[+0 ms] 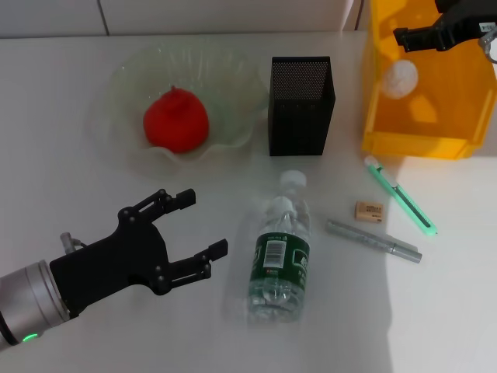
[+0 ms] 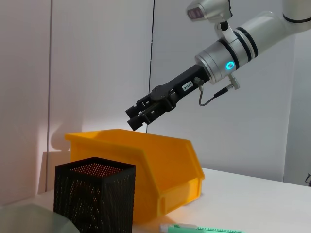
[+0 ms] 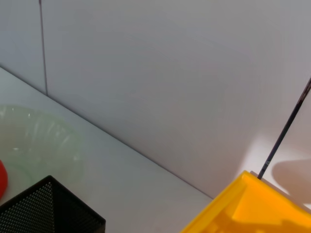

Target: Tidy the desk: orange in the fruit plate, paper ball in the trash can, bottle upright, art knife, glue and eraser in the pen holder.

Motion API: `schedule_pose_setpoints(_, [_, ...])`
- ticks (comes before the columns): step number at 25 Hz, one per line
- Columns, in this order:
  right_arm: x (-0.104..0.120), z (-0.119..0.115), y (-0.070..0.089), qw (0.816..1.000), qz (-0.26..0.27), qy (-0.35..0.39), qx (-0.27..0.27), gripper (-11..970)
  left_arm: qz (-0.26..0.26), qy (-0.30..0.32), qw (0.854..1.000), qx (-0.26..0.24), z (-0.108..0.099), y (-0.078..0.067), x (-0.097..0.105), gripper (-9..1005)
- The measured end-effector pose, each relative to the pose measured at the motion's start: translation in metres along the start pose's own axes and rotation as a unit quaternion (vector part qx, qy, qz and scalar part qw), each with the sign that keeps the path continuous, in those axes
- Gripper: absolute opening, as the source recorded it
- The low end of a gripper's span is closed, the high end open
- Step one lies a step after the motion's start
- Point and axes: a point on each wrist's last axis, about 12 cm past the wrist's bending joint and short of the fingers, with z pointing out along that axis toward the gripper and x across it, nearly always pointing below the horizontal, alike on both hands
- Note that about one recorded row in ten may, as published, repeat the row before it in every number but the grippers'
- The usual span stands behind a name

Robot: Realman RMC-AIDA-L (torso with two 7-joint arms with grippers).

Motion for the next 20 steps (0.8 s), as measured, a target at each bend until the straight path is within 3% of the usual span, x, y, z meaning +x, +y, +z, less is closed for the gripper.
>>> schedule_pose_setpoints(6, [0.002, -0.025, 0.003, 0.999, 0.028, -0.032, -0.024, 837, -0.002, -0.033, 0.999, -0.004, -0.002, 0.003, -0.009, 863])
schedule_pose_setpoints(9, [0.010, -0.046, 0.010, 0.995, 0.038, -0.071, -0.064, 834, -0.017, -0.050, 0.998, -0.014, -0.004, 0.006, -0.014, 863])
schedule_pose_setpoints(11, [0.034, -0.067, 0.018, 0.987, 0.029, -0.114, -0.113, 832, -0.031, -0.064, 0.997, -0.013, -0.006, 0.006, -0.018, 863])
schedule_pose_setpoints(12, [0.034, -0.067, 0.018, 0.987, 0.029, -0.114, -0.113, 832, -0.039, -0.075, 0.996, -0.010, -0.006, 0.007, -0.021, 863])
schedule_pose_setpoints(15, [0.062, -0.080, 0.028, 0.980, 0.011, -0.130, -0.150, 832, -0.045, -0.082, 0.996, -0.009, -0.006, 0.007, -0.024, 862])
schedule_pose_setpoints(16, [0.087, -0.086, 0.034, 0.979, -0.007, -0.125, -0.160, 832, -0.057, -0.093, 0.994, -0.009, -0.006, 0.009, -0.028, 862])
schedule_pose_setpoints(17, [0.087, -0.086, 0.034, 0.979, -0.007, -0.125, -0.160, 833, -0.085, -0.097, 0.992, 0.003, 0.001, 0.012, -0.037, 862])
schedule_pose_setpoints(20, [0.120, -0.090, 0.039, 0.979, -0.013, -0.116, -0.167, 833, -0.141, -0.077, 0.987, 0.019, 0.019, 0.022, -0.056, 862])
